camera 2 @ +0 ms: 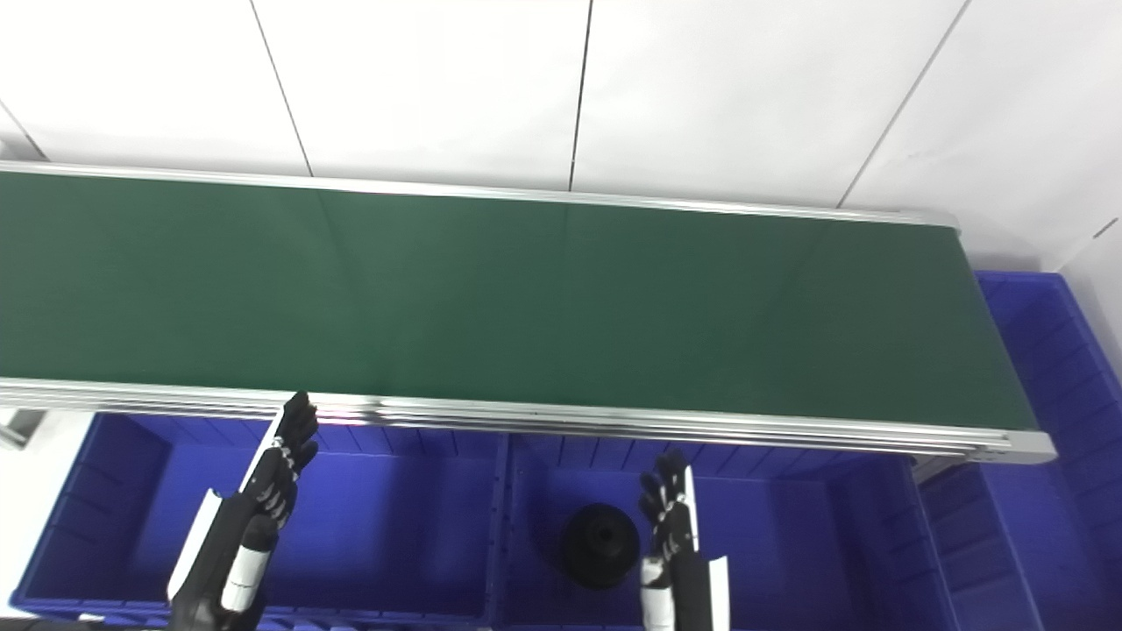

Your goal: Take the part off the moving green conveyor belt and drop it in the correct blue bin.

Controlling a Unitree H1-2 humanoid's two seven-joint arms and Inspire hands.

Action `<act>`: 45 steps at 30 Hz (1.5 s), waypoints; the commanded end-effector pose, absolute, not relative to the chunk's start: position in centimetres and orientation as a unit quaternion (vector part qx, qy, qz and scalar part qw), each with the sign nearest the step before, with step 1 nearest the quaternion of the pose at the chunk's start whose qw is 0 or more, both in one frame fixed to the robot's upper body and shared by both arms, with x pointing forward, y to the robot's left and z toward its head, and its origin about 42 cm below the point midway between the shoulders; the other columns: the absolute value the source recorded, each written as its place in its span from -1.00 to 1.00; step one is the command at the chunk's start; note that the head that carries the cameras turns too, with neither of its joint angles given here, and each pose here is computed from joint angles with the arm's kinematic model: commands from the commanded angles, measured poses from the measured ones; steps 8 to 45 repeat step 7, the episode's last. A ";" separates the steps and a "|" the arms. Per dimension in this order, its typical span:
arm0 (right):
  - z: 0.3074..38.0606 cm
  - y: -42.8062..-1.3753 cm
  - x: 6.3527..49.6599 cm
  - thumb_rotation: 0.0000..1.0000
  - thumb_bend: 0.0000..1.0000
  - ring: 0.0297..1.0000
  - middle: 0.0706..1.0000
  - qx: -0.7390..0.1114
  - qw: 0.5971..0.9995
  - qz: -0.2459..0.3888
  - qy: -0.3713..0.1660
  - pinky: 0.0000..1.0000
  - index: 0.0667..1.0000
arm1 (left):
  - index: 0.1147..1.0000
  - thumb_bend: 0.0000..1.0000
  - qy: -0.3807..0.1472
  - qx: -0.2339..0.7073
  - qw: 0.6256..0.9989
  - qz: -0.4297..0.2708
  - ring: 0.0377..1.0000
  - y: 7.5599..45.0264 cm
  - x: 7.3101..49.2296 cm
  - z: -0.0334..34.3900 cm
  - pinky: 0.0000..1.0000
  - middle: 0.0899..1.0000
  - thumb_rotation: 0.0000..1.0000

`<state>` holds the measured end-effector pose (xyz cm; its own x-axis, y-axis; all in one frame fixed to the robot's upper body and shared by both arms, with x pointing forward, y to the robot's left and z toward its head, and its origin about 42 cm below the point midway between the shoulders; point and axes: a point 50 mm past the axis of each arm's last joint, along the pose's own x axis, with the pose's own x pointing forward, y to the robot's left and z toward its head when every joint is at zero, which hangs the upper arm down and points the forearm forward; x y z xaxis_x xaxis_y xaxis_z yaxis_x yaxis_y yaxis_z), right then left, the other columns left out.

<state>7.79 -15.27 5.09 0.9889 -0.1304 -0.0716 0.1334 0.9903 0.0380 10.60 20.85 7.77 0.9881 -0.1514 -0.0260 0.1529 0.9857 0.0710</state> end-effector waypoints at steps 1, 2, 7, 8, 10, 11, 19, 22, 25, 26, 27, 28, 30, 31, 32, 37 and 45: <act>5.9 -15.2 8.2 1.00 0.68 0.83 0.91 0.013 0.997 -0.077 -0.007 0.78 1.00 | 1.00 0.83 -0.018 0.029 0.996 -0.078 1.00 20.8 11.1 8.5 1.00 1.00 0.96; 5.8 -15.2 8.3 0.99 0.63 0.81 0.89 0.009 0.997 -0.079 -0.008 0.75 0.99 | 1.00 0.84 -0.017 0.029 0.996 -0.078 1.00 20.8 11.2 8.4 1.00 1.00 0.96; 5.7 -14.8 8.4 0.96 0.60 0.79 0.88 0.006 0.997 -0.077 -0.010 0.74 0.98 | 1.00 0.80 -0.018 0.036 0.996 -0.079 1.00 20.9 11.1 8.3 0.98 1.00 1.00; 5.7 -14.8 8.4 0.96 0.60 0.79 0.88 0.006 0.997 -0.077 -0.010 0.74 0.98 | 1.00 0.80 -0.018 0.036 0.996 -0.079 1.00 20.9 11.1 8.3 0.98 1.00 1.00; 5.7 -14.8 8.4 0.96 0.60 0.79 0.88 0.006 0.997 -0.077 -0.010 0.74 0.98 | 1.00 0.80 -0.018 0.036 0.996 -0.079 1.00 20.9 11.1 8.3 0.98 1.00 1.00; 5.7 -14.8 8.4 0.96 0.60 0.79 0.88 0.006 0.997 -0.077 -0.010 0.74 0.98 | 1.00 0.80 -0.018 0.036 0.996 -0.079 1.00 20.9 11.1 8.3 0.98 1.00 1.00; 5.7 -14.8 8.4 0.96 0.60 0.79 0.88 0.006 0.997 -0.077 -0.010 0.74 0.98 | 1.00 0.80 -0.018 0.036 0.996 -0.079 1.00 20.9 11.1 8.3 0.98 1.00 1.00; 5.7 -14.8 8.4 0.96 0.60 0.79 0.88 0.006 0.997 -0.077 -0.010 0.74 0.98 | 1.00 0.80 -0.018 0.036 0.996 -0.079 1.00 20.9 11.1 8.3 0.98 1.00 1.00; 5.7 -14.8 8.4 0.96 0.60 0.79 0.88 0.006 0.997 -0.077 -0.010 0.74 0.98 | 1.00 0.80 -0.018 0.036 0.996 -0.079 1.00 20.9 11.1 8.3 0.98 1.00 1.00; 5.7 -14.8 8.4 0.96 0.60 0.79 0.88 0.006 0.997 -0.077 -0.010 0.74 0.98 | 1.00 0.80 -0.018 0.036 0.996 -0.079 1.00 20.9 11.1 8.3 0.98 1.00 1.00; 5.7 -14.8 8.4 0.96 0.60 0.79 0.88 0.006 0.997 -0.077 -0.010 0.74 0.98 | 1.00 0.80 -0.018 0.036 0.996 -0.079 1.00 20.9 11.1 8.3 0.98 1.00 1.00; 5.7 -14.8 8.4 0.96 0.60 0.79 0.88 0.006 0.997 -0.077 -0.010 0.74 0.98 | 1.00 0.80 -0.018 0.036 0.996 -0.079 1.00 20.9 11.1 8.3 0.98 1.00 1.00; 5.7 -14.8 8.4 0.96 0.60 0.79 0.88 0.006 0.997 -0.077 -0.010 0.74 0.98 | 1.00 0.80 -0.018 0.036 0.996 -0.079 1.00 20.9 11.1 8.3 0.98 1.00 1.00; 5.7 -14.8 8.4 0.96 0.60 0.79 0.88 0.006 0.997 -0.077 -0.010 0.74 0.98 | 1.00 0.80 -0.018 0.036 0.996 -0.079 1.00 20.9 11.1 8.3 0.98 1.00 1.00; 5.7 -14.8 8.4 0.96 0.60 0.79 0.88 0.006 0.997 -0.077 -0.010 0.74 0.98 | 1.00 0.80 -0.018 0.036 0.996 -0.079 1.00 20.9 11.1 8.3 0.98 1.00 1.00; 5.7 -14.8 8.4 0.96 0.60 0.79 0.88 0.006 0.997 -0.077 -0.010 0.74 0.98 | 1.00 0.80 -0.018 0.036 0.996 -0.079 1.00 20.9 11.1 8.3 0.98 1.00 1.00; 5.7 -14.8 8.4 0.96 0.60 0.79 0.88 0.006 0.997 -0.077 -0.010 0.74 0.98 | 1.00 0.80 -0.018 0.036 0.996 -0.079 1.00 20.9 11.1 8.3 0.98 1.00 1.00</act>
